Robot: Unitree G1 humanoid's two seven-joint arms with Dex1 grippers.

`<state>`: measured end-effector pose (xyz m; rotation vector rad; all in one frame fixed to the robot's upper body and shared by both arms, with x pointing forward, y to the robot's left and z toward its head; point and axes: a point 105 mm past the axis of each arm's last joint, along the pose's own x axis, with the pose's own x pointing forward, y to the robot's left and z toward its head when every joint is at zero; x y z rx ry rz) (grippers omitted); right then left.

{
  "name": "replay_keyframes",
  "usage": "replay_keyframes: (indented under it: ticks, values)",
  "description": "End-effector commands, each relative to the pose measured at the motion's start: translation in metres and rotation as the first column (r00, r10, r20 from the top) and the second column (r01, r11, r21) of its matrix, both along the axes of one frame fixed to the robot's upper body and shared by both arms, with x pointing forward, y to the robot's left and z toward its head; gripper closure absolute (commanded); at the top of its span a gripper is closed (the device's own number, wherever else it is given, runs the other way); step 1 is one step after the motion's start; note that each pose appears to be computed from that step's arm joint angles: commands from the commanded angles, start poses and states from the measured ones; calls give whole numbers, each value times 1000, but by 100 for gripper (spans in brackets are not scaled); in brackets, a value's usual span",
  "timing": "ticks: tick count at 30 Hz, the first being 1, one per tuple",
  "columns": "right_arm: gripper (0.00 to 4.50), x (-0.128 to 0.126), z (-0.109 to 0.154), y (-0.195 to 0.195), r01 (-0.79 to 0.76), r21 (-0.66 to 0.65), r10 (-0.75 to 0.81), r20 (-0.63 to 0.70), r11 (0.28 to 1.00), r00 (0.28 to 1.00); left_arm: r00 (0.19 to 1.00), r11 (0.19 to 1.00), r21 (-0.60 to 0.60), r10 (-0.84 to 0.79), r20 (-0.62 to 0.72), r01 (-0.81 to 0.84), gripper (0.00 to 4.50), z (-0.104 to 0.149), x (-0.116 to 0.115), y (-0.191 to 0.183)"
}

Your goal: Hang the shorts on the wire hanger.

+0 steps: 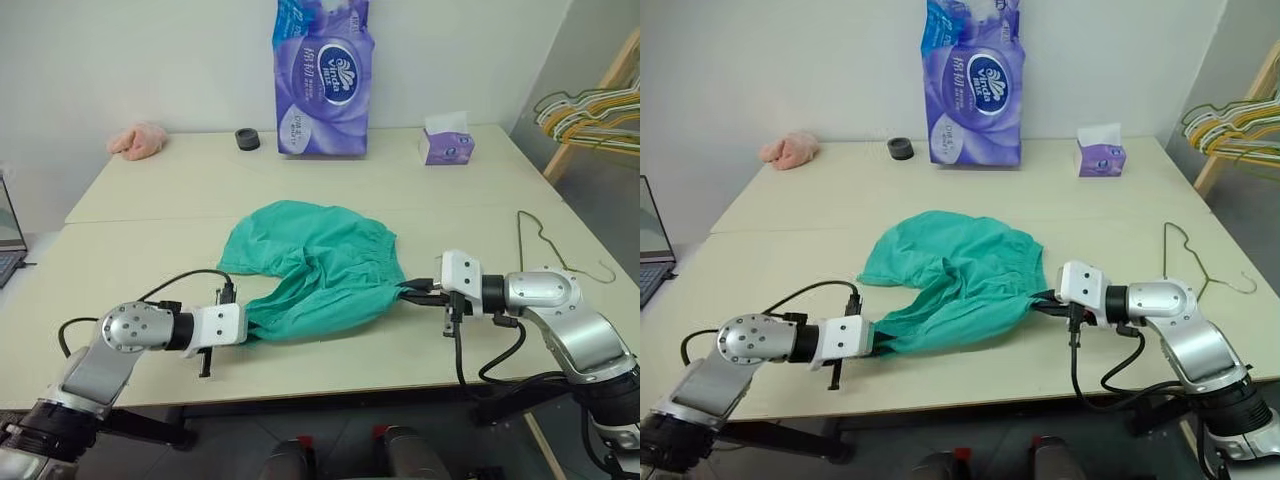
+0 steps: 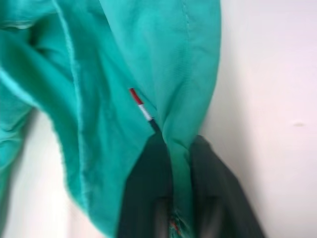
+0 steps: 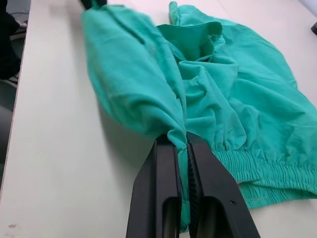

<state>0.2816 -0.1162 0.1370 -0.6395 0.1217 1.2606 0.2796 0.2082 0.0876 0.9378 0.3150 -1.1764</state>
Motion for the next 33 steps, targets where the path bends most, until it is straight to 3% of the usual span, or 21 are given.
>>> replay_keyframes:
  ticks: [1,5,7,8,11,13,14,15,17,18,20,21,23,25,26,28,29,30,31,32,33]
  values:
    - [450,-15,24,-11,-70,-23,70,-16,997,997,999,999,-15,37,-8,-38,448,39,11,11]
    - [450,-23,45,-17,-118,-36,114,-99,992,989,963,997,-70,-2,-270,-17,448,74,-5,6]
    - [450,-12,50,-20,-126,-64,118,-124,990,985,961,999,-48,-28,-275,15,448,82,9,3]
    - [450,-2,51,-21,-115,-73,104,-130,991,986,969,999,-39,-22,-248,13,448,84,23,0]
    - [450,67,62,-25,17,-108,-27,-96,994,995,992,992,-93,75,-104,-85,448,104,98,-24]
    - [450,129,89,-26,216,-159,-199,114,963,973,946,964,-65,266,187,-259,448,133,155,-30]
    - [450,149,104,-25,295,-189,-249,236,936,939,882,941,-69,334,334,-330,448,154,173,-29]
    - [450,166,132,-20,373,-204,-268,409,905,872,750,909,-102,393,532,-405,448,195,187,-25]
    - [450,180,178,-8,468,-170,-262,643,867,719,512,865,-201,444,736,-460,448,259,191,-19]
    - [450,180,225,5,522,-85,-238,820,849,520,301,845,-267,434,849,-464,448,314,180,-13]
    - [450,156,306,29,470,146,-245,957,871,156,-57,840,-339,349,936,-424,448,397,144,-4]
    - [450,145,326,36,429,202,-246,968,880,48,-158,845,-340,301,940,-413,448,417,131,-3]
    - [450,130,343,38,340,274,-271,961,900,-58,-271,860,-238,122,955,-451,448,435,113,4]
    - [450,128,335,36,290,285,-282,958,914,-50,-257,859,-150,22,966,-490,448,427,113,12]
    - [450,134,320,35,290,260,-267,964,921,-18,-206,855,-92,-18,978,-511,448,414,118,17]
    - [450,146,280,32,286,197,-236,966,938,109,-17,834,43,-62,998,-551,448,371,136,32]
    - [450,155,247,31,286,144,-210,954,947,214,118,830,120,-66,991,-545,448,336,145,41]
    - [450,159,226,30,281,112,-194,940,953,282,202,830,164,-63,977,-533,448,314,150,46]
    - [450,162,189,32,259,44,-148,905,965,398,362,826,229,-33,932,-515,448,273,154,58]
    - [450,160,134,33,208,-62,-64,832,976,551,584,829,315,17,812,-463,448,207,152,76]
    - [450,154,96,34,154,-134,4,767,979,641,725,846,345,69,685,-406,448,159,143,85]
